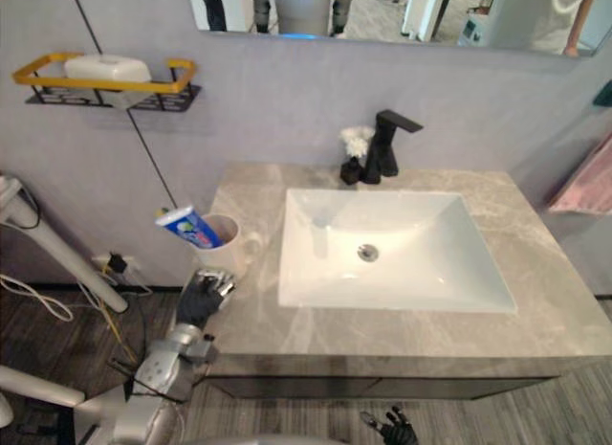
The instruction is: Organize washtable
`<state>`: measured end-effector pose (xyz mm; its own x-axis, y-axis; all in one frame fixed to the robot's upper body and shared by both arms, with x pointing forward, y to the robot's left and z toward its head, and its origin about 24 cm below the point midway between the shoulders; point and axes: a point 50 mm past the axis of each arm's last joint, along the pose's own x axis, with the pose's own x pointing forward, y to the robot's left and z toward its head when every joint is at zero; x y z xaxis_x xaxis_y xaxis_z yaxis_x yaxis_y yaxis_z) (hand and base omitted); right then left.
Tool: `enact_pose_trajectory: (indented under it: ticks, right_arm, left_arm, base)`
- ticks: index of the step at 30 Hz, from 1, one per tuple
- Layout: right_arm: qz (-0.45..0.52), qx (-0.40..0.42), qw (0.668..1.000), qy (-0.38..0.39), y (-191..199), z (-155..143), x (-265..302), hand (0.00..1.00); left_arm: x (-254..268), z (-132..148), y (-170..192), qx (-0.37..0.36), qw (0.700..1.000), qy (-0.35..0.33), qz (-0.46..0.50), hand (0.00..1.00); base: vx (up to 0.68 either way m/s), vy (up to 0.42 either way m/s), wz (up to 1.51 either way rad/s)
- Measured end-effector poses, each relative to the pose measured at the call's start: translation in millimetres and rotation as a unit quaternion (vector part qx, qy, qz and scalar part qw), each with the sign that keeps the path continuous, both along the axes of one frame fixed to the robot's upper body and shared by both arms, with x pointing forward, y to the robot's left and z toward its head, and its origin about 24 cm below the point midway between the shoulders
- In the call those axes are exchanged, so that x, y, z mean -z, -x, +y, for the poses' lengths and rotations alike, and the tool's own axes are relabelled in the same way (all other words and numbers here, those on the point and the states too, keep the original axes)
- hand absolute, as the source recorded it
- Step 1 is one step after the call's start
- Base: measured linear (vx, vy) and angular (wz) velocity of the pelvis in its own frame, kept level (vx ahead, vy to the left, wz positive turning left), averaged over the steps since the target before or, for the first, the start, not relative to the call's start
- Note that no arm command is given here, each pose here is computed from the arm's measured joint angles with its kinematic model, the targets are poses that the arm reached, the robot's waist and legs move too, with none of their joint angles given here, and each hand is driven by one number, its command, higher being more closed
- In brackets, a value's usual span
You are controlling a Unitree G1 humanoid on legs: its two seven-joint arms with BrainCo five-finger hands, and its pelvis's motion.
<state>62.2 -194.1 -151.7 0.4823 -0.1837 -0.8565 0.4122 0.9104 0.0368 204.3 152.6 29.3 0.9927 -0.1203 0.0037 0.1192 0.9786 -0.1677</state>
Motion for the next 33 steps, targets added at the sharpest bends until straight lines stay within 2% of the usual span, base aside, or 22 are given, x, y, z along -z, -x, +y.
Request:
enact_pose_trajectory:
  ticks: [22,33]
  right_arm:
    - [-0.004,0.016,1.0,0.007,0.9,-12.3,-1.7,0.0]
    - [-0.007,0.023,1.0,0.01,-0.5,-15.7,-2.4,0.0]
  left_arm:
    - [-6.1,4.1,-26.1,-0.009,0.999,-0.049,-0.02,1.0]
    - [-13.7,18.1,-41.0,-0.062,0.996,-0.061,-0.033,1.0]
  base:
    - [-0.02,-0.027,-0.04]
    - [-0.02,-0.029,-0.01]
